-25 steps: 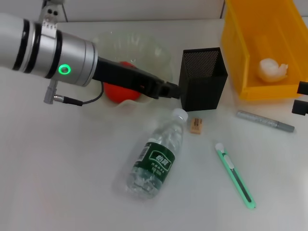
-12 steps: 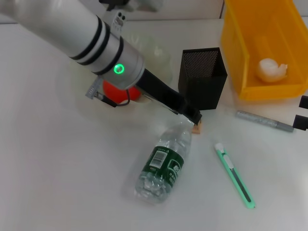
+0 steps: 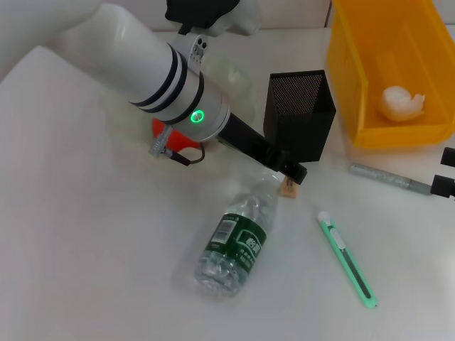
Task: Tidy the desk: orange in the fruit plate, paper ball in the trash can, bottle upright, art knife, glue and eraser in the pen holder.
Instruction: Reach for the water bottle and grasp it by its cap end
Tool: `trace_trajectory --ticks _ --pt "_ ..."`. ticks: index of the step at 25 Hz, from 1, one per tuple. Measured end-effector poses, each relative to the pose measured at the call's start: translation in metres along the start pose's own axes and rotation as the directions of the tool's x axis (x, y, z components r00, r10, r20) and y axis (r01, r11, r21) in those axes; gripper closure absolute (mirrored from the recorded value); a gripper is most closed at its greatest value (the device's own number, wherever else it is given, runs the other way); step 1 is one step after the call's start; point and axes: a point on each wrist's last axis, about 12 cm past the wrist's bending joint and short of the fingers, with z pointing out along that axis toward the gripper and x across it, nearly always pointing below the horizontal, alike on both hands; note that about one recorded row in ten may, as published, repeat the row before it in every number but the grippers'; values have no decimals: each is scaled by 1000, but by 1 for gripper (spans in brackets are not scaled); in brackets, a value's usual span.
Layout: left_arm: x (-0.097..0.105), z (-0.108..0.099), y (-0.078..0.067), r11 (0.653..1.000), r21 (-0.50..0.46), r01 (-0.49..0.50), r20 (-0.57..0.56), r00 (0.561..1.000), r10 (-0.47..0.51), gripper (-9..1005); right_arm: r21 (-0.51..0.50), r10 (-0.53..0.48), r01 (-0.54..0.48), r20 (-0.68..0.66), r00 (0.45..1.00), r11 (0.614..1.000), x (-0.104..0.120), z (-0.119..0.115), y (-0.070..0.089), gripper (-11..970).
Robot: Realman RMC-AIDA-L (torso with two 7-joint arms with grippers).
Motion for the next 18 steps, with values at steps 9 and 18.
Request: trace_trajectory --ticks 9,18 --pt "7 15 9 999 -50 16 19 1000 -15 170 0 1 -1 2 1000 1000 0 0 0 202" --pt "11 22 11 997 -71 3 22 1000 -1 173 -5 1 -1 1 1000 1000 1 2 1 203"
